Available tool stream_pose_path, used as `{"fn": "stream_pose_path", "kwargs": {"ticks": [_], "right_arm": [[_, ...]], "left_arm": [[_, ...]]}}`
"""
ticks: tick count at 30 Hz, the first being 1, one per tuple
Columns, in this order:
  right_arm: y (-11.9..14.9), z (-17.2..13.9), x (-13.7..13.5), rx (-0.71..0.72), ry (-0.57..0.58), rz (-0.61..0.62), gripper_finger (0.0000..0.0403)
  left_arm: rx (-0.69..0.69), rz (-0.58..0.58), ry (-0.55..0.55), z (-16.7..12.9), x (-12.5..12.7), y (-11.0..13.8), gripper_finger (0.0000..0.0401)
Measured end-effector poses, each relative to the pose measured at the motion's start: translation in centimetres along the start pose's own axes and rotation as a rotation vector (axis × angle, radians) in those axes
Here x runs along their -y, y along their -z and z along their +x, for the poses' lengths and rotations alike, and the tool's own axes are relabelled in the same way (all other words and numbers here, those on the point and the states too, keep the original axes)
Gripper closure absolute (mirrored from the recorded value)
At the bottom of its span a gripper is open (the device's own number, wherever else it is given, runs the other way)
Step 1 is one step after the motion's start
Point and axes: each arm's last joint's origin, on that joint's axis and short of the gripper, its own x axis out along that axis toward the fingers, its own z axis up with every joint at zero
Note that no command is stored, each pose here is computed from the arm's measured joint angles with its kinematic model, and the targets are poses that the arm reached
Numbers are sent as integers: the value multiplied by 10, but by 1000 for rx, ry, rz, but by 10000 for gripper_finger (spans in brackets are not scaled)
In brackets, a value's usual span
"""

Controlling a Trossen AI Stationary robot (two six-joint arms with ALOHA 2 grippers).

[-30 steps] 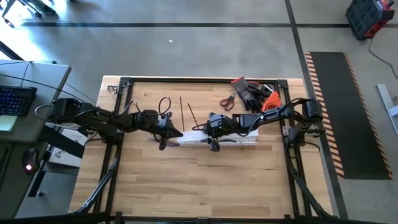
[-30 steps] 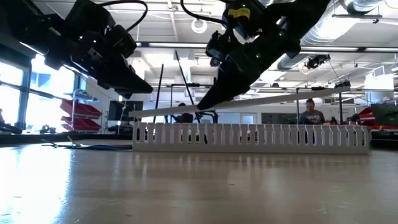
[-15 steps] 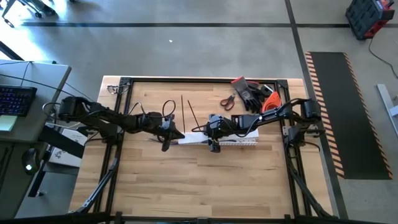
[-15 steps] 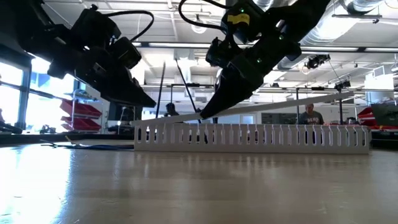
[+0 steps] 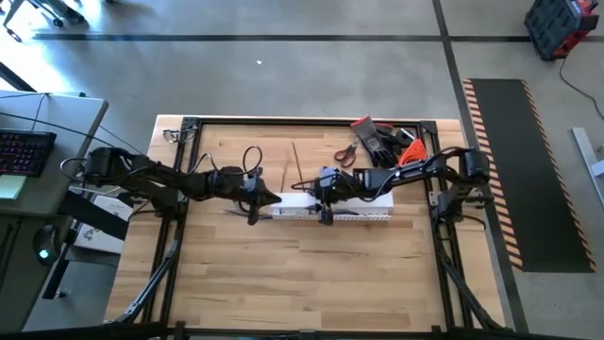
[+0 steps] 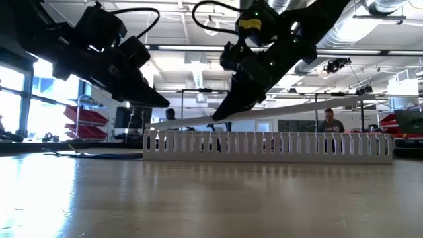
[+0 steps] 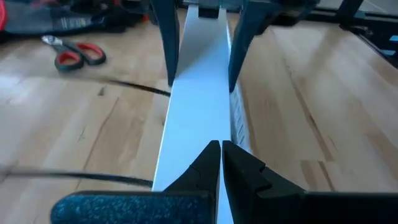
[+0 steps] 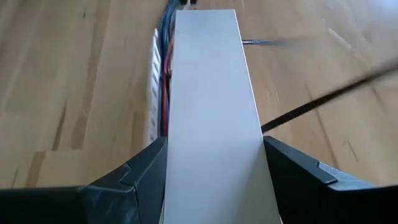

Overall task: Ziptie cables
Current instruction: Close the white cable duct

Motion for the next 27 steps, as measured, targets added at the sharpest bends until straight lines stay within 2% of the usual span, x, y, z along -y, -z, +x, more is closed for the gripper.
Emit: {"fn": "stream_pose_path", "kwargs": {"ticks": [14,22,27], "right_arm": [[4,4,3,-23,-49,10,192],[3,4,1,-14,-89,22,192],[3,4,1,-16,-97,24,192]], "left_arm": [[-60,-25,4,5,-5,10,401],[-39,-28,102,5,-2,8,401],[-74,-37,111,11,-3,15,401]]}}
